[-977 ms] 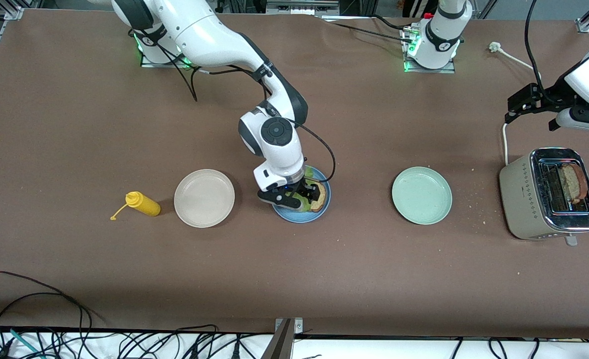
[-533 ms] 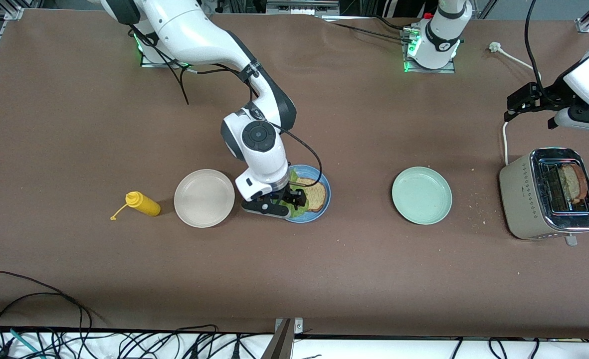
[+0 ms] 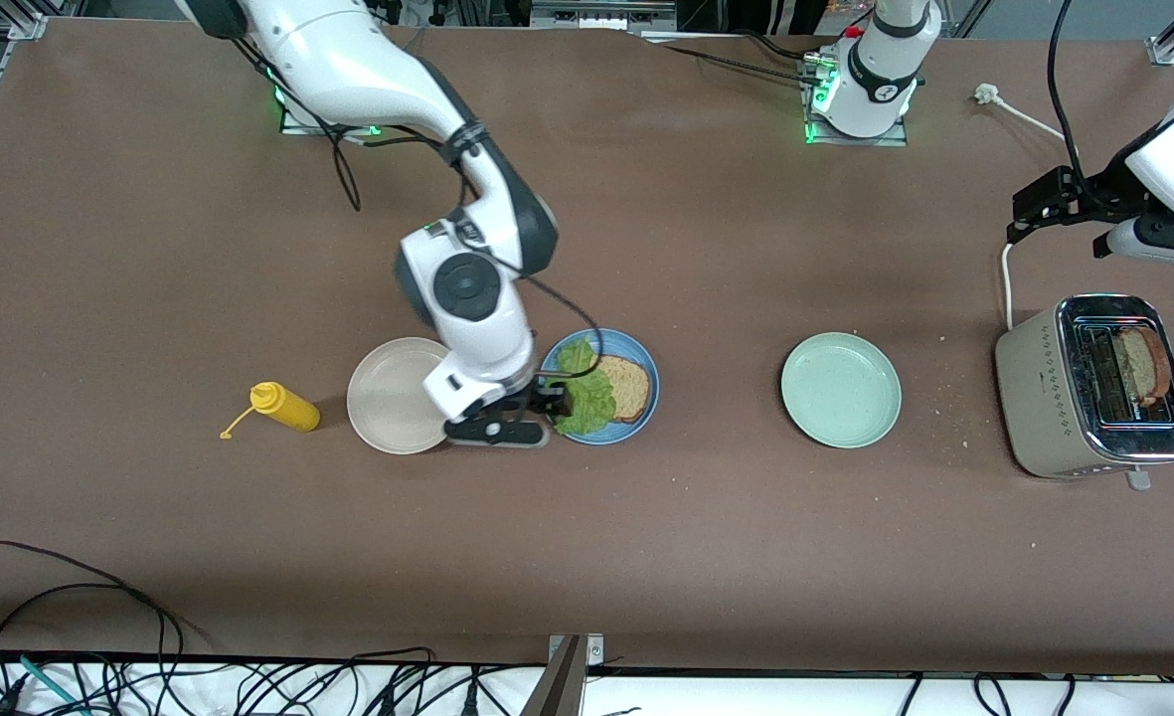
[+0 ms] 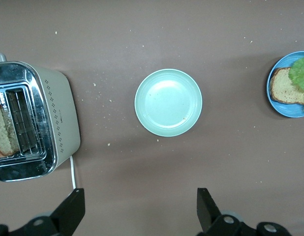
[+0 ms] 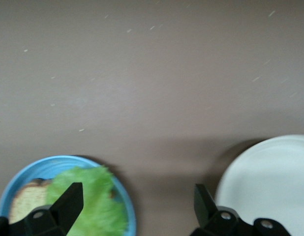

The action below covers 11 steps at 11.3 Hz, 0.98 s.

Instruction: Make sandwich in blue plate with both arms

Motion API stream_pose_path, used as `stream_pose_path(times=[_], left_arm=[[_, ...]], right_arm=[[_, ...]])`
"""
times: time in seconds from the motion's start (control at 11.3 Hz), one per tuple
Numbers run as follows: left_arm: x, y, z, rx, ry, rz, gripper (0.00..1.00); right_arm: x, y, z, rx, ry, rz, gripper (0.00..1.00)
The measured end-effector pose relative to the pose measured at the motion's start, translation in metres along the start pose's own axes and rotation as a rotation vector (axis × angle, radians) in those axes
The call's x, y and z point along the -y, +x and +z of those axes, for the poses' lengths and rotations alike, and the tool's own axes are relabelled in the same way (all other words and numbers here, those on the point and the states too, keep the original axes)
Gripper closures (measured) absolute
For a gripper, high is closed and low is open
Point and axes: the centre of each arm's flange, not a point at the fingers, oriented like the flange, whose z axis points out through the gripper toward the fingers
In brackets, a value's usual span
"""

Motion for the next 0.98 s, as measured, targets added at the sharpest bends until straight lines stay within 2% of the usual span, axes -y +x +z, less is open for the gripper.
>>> stream_pose_path(times=[0.27, 0.44, 0.98], left_arm=[[0.002, 0.002, 0.005, 0.01, -0.003, -0.002, 0.0], [0.002, 0.003, 0.006, 0.012, -0.003, -0.003, 0.0], [0.002, 0.003, 0.006, 0.012, -0.003, -0.003, 0.0]], right_arm=[[-0.081, 0.03, -0.026, 0.048, 0.043, -0.142, 0.0], [-0.122, 0.034, -0.033, 0.079, 0.062, -0.218, 0.0], [-0.241, 0.041, -0.071, 0.172, 0.109, -0.577, 0.0]])
